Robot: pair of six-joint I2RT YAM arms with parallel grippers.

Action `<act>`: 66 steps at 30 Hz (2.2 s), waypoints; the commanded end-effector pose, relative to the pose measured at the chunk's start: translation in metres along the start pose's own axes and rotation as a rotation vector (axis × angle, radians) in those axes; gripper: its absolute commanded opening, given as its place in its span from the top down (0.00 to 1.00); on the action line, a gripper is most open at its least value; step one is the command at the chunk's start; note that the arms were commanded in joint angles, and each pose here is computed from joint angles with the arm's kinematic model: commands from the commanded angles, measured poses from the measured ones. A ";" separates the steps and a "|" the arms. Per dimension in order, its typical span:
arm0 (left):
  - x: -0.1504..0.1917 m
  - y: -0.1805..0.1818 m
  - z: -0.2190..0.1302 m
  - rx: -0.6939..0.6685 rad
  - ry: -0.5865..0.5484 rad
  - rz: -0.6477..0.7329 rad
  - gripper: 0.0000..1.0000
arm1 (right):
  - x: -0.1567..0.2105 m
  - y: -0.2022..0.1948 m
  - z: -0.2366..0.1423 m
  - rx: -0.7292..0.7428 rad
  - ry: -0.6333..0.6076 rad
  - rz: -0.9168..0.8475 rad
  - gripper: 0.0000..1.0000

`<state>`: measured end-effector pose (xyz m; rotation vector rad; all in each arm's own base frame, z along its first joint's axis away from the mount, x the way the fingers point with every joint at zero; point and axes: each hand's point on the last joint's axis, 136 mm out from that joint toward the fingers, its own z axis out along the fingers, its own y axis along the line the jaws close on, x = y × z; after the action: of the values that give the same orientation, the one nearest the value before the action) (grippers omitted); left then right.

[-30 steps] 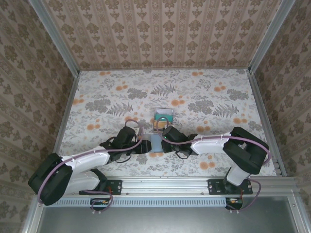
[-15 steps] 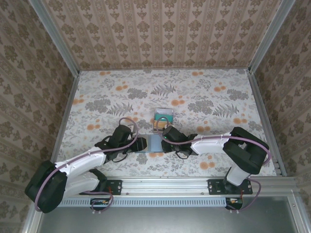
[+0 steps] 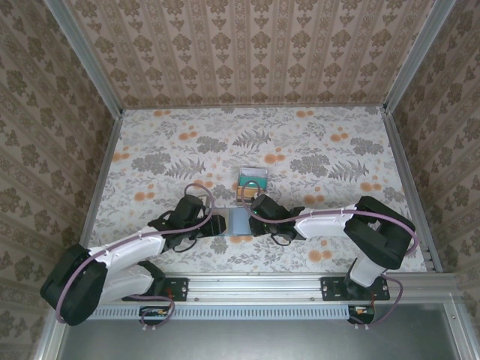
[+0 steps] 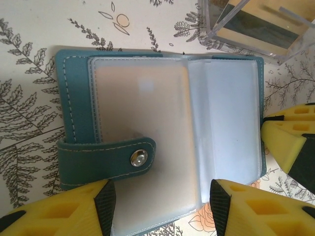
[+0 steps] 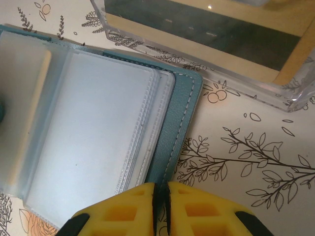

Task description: Take the credit cards out of the card holder

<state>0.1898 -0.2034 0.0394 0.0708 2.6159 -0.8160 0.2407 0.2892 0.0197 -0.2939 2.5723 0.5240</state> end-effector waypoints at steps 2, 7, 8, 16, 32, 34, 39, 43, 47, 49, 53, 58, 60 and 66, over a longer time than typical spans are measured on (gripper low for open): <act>0.005 0.011 0.002 -0.036 0.010 -0.003 0.44 | 0.002 0.003 0.001 0.005 0.015 0.004 0.84; 0.007 0.010 0.003 -0.031 0.022 0.000 0.44 | 0.002 0.003 0.001 0.005 0.015 0.004 0.84; 0.009 0.010 0.003 -0.033 0.027 -0.001 0.44 | 0.003 0.004 0.001 0.005 0.017 0.003 0.84; 0.017 0.015 0.001 -0.060 0.046 0.007 0.44 | 0.002 0.004 0.001 0.006 0.015 0.002 0.84; 0.009 -0.022 0.010 0.084 0.024 0.027 0.37 | 0.003 0.005 0.002 0.003 0.019 0.002 0.84; 0.008 -0.025 0.010 0.091 0.021 0.029 0.37 | 0.003 0.005 0.002 0.003 0.019 0.003 0.84; 0.006 -0.031 0.010 0.102 0.018 0.044 0.33 | 0.003 0.004 0.002 0.007 0.020 0.002 0.84; 0.004 -0.035 0.009 0.105 0.019 0.052 0.15 | 0.004 0.004 0.002 0.009 0.021 0.002 0.84; 0.002 -0.040 0.007 0.110 0.017 0.071 0.00 | 0.003 0.003 0.001 0.013 0.018 0.002 0.84; 0.002 -0.043 0.006 0.107 0.017 0.082 0.00 | 0.003 0.003 0.001 0.012 0.018 0.002 0.84; 0.002 -0.047 0.004 0.102 0.019 0.099 0.00 | 0.002 0.002 0.000 0.019 0.010 0.004 0.83; -0.001 -0.046 -0.001 0.073 0.006 0.115 0.00 | -0.005 -0.007 -0.009 0.058 -0.034 0.015 0.78; -0.002 -0.042 -0.005 0.052 -0.004 0.118 0.00 | -0.010 -0.009 -0.016 0.068 -0.058 0.017 0.78; -0.006 -0.028 -0.010 0.042 -0.024 0.092 0.01 | -0.030 -0.002 -0.039 0.048 -0.132 0.032 0.72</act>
<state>0.1867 -0.2317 0.0683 0.1913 2.5444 -0.8768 0.2476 0.2808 0.0517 -0.2289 2.4945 0.5012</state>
